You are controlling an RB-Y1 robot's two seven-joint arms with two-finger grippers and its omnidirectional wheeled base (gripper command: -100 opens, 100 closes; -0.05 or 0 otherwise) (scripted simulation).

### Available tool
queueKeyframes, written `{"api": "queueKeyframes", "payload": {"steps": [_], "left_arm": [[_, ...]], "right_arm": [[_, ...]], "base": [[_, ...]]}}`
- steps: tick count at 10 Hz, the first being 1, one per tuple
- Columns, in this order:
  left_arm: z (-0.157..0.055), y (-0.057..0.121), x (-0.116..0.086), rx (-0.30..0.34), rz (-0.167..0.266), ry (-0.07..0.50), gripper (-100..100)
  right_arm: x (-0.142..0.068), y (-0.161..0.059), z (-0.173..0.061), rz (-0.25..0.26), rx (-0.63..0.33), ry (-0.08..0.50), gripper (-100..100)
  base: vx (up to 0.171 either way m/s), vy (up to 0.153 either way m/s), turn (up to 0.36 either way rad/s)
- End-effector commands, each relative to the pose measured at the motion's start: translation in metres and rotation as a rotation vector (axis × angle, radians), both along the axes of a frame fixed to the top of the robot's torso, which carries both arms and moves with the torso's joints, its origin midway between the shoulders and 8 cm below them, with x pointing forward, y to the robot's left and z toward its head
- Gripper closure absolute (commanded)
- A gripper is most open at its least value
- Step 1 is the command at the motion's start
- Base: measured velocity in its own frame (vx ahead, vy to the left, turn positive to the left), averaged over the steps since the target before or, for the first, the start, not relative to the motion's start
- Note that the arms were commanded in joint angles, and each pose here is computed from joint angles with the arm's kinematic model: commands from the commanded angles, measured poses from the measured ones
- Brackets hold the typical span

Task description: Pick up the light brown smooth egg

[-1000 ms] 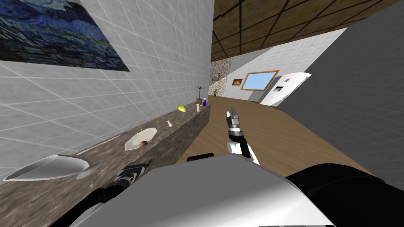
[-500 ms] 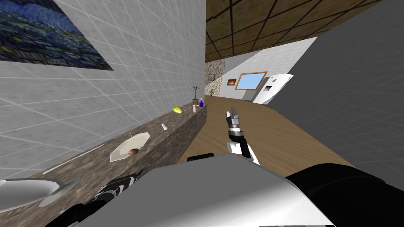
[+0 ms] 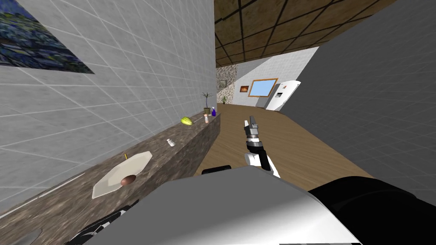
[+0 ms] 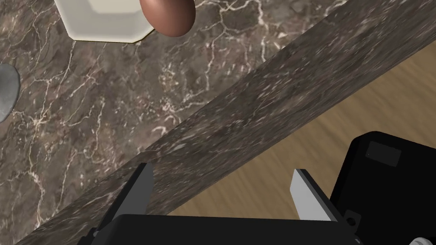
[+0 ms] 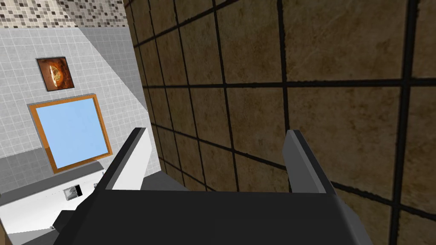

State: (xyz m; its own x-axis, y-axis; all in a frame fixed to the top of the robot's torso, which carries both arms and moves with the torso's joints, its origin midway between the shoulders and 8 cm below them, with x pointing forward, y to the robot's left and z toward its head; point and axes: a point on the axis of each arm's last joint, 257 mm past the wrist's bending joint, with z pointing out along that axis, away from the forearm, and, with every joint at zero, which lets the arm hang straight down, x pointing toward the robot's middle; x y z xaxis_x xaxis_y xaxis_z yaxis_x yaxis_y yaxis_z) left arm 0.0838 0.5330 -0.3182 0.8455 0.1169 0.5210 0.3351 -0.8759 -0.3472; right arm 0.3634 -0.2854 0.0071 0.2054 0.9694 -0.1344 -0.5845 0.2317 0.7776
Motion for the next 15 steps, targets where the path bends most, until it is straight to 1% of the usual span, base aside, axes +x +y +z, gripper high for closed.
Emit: {"api": "queueKeyframes", "payload": {"steps": [1,5,8,9,10,11,12,13,15], "left_arm": [[0.003,0.010,-0.023,-0.021,0.081,0.021,-100],[0.009,0.025,-0.077,-0.066,0.271,0.050,-100],[0.010,0.024,-0.108,-0.097,0.390,0.048,-100],[0.008,0.020,-0.121,-0.117,0.451,0.036,-100],[0.008,0.018,-0.124,-0.123,0.471,0.028,-100],[0.008,0.020,-0.122,-0.116,0.451,0.033,-100],[0.008,0.020,-0.123,-0.117,0.455,0.032,0],[0.001,0.023,-0.121,-0.116,0.451,0.027,-100],[-0.009,0.026,-0.119,-0.114,0.445,0.020,-100]], "right_arm": [[0.000,0.000,0.000,0.000,0.000,0.000,0],[0.000,0.000,0.000,0.000,0.000,0.000,0],[0.000,0.000,0.000,0.000,0.000,0.000,0],[0.000,0.000,0.000,0.000,0.000,0.000,0],[0.000,0.000,0.000,0.000,0.000,0.000,0],[0.000,0.000,0.000,0.000,0.000,0.000,0],[0.000,0.000,0.000,0.000,0.000,0.000,0],[0.000,0.000,0.000,0.000,0.000,0.000,0],[0.000,0.000,0.000,0.000,0.000,0.000,0]], "base": [[0.107,0.043,-0.239],[0.117,0.085,-0.177],[0.128,0.083,-0.137],[0.149,0.131,-0.177],[0.140,0.147,-0.140],[0.058,0.065,-0.030],[0.011,0.013,0.001],[0.007,0.015,0.023],[0.001,0.016,0.032]]}}
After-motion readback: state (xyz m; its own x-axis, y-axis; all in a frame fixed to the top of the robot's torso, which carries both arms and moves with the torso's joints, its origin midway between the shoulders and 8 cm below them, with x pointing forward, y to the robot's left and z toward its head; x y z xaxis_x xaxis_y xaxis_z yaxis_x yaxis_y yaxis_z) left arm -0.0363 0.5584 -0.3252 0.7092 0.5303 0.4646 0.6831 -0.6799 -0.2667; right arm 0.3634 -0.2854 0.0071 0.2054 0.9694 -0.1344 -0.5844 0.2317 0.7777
